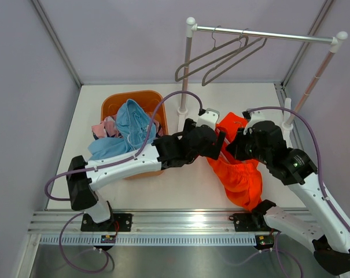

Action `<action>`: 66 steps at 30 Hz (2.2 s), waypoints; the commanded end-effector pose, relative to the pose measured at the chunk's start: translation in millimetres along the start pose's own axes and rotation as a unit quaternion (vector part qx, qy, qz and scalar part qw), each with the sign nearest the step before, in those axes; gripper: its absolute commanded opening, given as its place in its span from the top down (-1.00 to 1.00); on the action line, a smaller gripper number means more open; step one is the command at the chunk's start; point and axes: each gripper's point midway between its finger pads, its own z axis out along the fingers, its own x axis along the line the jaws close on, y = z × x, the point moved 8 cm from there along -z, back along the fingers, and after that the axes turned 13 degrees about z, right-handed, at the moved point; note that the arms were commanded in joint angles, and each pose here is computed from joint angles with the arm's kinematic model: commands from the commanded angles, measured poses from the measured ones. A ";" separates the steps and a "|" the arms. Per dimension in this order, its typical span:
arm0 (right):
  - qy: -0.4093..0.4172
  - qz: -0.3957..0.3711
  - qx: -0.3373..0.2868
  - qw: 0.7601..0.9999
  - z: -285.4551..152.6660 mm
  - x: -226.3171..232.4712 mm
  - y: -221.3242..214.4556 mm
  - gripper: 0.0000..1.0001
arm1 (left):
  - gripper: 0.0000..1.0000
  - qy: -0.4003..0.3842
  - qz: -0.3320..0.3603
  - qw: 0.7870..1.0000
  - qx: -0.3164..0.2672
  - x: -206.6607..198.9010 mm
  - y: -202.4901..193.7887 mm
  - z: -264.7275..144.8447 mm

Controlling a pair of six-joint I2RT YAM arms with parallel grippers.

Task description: Remove the shorts from the hanger

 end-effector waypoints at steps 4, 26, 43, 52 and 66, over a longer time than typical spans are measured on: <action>0.029 0.007 -0.031 0.999 -3.1 13.0 12.8 1.00 | -0.83 0.002 -0.031 0.998 -0.055 2.2 28.4 -10.6; 0.030 0.002 -0.045 0.999 -28.2 12.8 17.9 1.00 | 1.00 0.000 -0.009 0.999 -0.035 9.3 53.6 28.7; 0.045 -0.004 -0.052 0.998 -52.1 9.6 13.9 1.00 | 1.00 0.061 -0.019 0.998 -0.020 64.4 80.5 103.1; 0.045 0.012 -0.111 0.993 -62.7 14.2 31.5 1.00 | 1.00 0.020 -0.009 1.000 0.009 53.7 39.6 109.0; 0.012 0.028 -0.175 0.984 -63.2 16.1 54.6 1.00 | 1.00 -0.076 0.012 0.994 -0.076 11.8 27.7 59.2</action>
